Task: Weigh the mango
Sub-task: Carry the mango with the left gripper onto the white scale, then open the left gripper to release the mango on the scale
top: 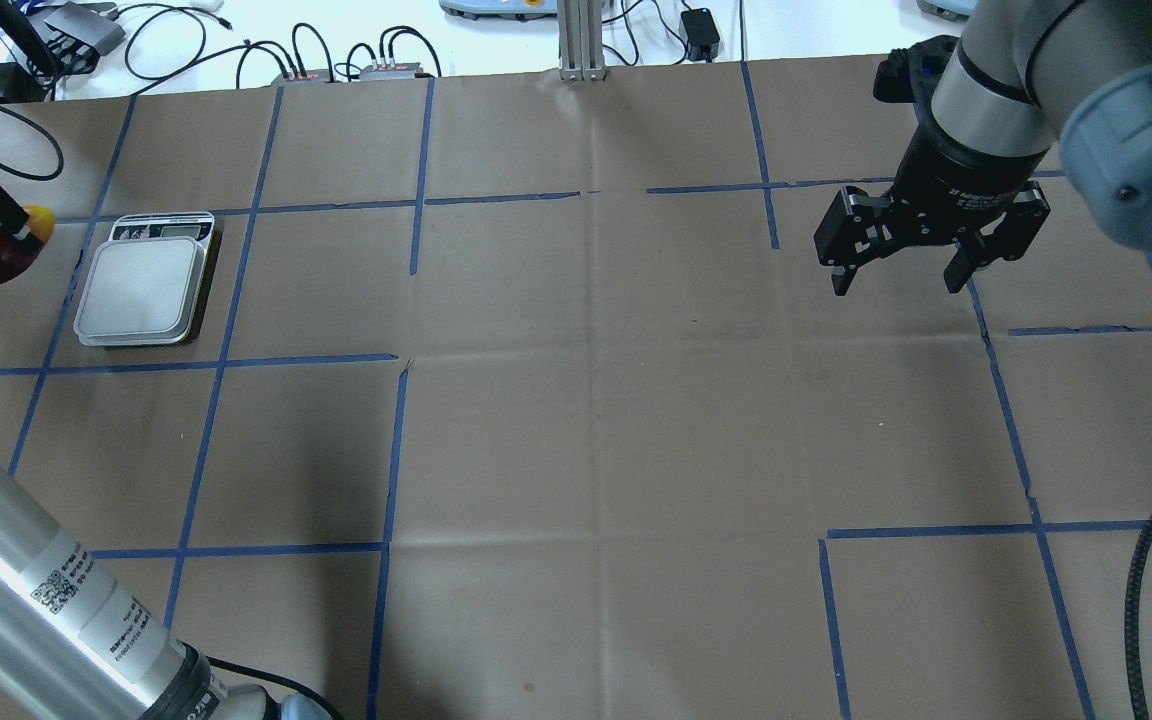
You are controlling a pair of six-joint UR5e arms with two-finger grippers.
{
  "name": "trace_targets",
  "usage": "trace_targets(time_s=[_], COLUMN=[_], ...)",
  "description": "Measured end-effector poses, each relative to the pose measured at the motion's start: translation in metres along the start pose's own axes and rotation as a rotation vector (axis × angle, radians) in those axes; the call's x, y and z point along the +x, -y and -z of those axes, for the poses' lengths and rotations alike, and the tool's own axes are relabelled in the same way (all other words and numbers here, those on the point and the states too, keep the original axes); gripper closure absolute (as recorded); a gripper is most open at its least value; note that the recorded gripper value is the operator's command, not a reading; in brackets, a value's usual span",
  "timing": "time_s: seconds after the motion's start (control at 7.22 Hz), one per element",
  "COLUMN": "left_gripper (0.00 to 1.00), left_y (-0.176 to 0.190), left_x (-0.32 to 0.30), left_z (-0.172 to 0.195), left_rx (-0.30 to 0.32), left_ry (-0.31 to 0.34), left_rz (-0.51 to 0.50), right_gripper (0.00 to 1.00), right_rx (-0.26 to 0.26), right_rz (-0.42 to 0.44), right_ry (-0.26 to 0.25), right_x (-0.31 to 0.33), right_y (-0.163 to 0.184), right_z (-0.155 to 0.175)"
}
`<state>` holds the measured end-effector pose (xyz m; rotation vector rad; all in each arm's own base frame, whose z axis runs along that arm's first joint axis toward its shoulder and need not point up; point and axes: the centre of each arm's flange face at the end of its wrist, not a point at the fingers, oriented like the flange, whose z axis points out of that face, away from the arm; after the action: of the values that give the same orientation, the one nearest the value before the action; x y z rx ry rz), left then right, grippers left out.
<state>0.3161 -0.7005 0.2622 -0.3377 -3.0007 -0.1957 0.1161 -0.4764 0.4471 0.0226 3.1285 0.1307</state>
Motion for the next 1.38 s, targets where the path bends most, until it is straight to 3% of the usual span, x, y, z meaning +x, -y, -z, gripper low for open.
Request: trace_targets(time_s=[0.42,0.97,1.25,1.38], left_gripper=[0.93,0.75,0.01,0.00], left_y=[-0.002,0.002,0.005,0.005], left_x=[0.065,0.086,0.090,0.090], left_z=[-0.029,-0.047,-0.051,-0.053], left_rx=[0.056,0.046,0.043,0.040], left_ry=[0.063,0.054,0.051,0.050], left_rz=[0.011,0.021,0.023,0.024], right_gripper=[0.00,0.00,0.00,0.00], right_rx=[0.000,0.000,0.000,0.000], right_rz=[0.000,0.000,0.000,0.000], right_ry=[0.000,0.000,0.000,0.000], right_x=[0.000,0.000,0.000,0.000], right_y=[0.000,0.000,0.000,0.000], right_z=[0.000,0.000,0.000,0.000])
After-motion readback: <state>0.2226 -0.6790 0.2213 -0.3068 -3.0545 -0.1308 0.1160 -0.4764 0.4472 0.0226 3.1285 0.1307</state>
